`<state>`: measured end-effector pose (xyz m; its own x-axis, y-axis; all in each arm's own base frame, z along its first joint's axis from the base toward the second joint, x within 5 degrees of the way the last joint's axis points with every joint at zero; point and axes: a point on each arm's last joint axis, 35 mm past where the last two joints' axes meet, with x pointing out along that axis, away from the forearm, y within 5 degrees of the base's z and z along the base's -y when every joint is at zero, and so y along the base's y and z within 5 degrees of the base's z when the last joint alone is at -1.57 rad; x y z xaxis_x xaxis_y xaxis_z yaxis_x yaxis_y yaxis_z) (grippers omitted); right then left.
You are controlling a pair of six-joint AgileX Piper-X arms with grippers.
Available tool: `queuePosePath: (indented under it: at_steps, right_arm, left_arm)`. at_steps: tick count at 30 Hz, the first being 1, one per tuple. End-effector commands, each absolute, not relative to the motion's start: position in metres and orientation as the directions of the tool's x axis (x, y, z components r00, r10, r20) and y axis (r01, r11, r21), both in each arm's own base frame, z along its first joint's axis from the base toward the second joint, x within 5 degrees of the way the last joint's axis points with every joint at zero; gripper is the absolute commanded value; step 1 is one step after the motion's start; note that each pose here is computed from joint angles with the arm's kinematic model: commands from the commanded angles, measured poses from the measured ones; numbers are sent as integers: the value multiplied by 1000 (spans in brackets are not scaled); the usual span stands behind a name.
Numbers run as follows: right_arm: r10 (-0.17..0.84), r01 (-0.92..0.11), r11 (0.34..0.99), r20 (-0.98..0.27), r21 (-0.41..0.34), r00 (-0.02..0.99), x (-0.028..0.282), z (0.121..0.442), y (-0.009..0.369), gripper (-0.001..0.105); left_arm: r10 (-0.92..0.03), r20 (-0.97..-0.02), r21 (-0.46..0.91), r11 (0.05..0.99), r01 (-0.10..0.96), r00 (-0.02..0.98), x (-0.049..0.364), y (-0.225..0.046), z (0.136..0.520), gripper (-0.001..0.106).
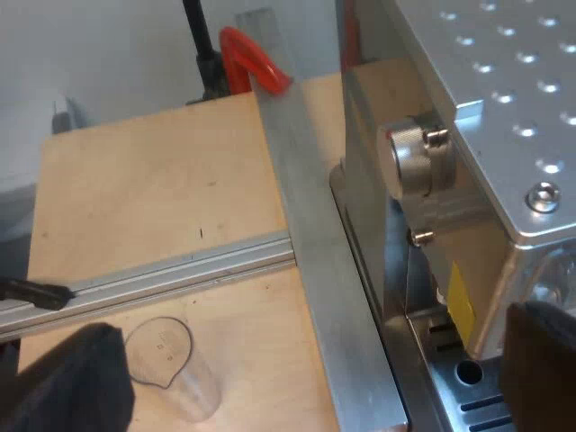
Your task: Grind coffee beans and then tamp
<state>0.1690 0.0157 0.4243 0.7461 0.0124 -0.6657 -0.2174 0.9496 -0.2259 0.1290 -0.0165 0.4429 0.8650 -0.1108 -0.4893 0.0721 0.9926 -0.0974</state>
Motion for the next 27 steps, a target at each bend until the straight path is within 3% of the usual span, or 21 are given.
queuePosePath:
  at_steps: [1,11,20,23,24,27]
  right_arm:
    - [-24,-173,949,-610,-263,792,152,435,4,70]
    - [-37,-115,952,-479,-283,877,76,425,0,70]
    - [-46,-45,954,-290,-297,956,-5,389,-3,70]
    - [-45,-22,955,-218,-297,975,-29,378,-4,70]
    - [-45,-19,955,-206,-297,977,-35,374,-4,70]
    - [-45,-30,954,-244,-297,969,-36,370,-4,70]
  left_arm:
    - [-101,-454,-103,993,61,885,114,-14,449,84]
    - [-103,-296,-111,991,73,950,45,-5,454,84]
    - [-120,-153,-120,988,103,981,-34,5,402,84]
    - [-125,-187,-120,987,104,974,-47,6,383,84]
    - [-124,-237,-118,988,98,964,-45,6,376,84]
    - [-120,-331,-115,990,87,936,-45,6,364,84]
